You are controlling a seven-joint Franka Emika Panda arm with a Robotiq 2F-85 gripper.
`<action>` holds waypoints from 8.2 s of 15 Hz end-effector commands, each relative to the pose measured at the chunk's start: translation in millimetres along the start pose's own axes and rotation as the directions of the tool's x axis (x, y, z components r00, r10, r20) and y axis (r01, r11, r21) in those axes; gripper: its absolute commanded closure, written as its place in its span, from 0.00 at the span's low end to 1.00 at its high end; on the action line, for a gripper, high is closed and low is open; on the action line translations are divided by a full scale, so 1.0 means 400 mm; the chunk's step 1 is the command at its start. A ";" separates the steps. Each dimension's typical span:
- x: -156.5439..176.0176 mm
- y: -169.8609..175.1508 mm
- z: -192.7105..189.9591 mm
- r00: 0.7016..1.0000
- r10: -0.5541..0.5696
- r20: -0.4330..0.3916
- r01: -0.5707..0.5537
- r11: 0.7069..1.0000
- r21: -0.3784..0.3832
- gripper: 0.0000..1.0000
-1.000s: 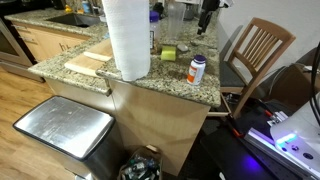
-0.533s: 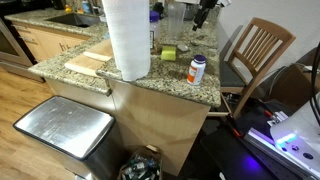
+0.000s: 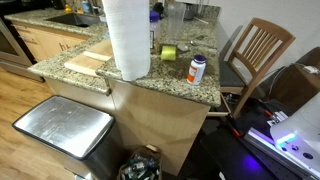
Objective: Pick up the spoon and put it in the jar
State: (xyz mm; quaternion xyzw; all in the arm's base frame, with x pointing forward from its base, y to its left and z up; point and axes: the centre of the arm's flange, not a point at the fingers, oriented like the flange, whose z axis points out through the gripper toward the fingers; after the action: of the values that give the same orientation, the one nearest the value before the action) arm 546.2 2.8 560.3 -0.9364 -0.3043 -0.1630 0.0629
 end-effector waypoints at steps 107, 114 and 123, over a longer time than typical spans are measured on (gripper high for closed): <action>0.008 0.137 0.493 0.606 0.776 0.175 -0.757 0.630 -0.173 0.00; -0.010 0.135 0.546 0.574 0.795 0.198 -0.774 0.605 -0.187 0.00; -0.015 0.165 0.639 0.473 0.878 0.067 -0.849 0.475 -0.233 0.00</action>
State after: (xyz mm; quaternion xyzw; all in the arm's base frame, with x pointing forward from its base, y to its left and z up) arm 640.9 2.5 335.4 -0.9769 0.2056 -0.0291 0.0496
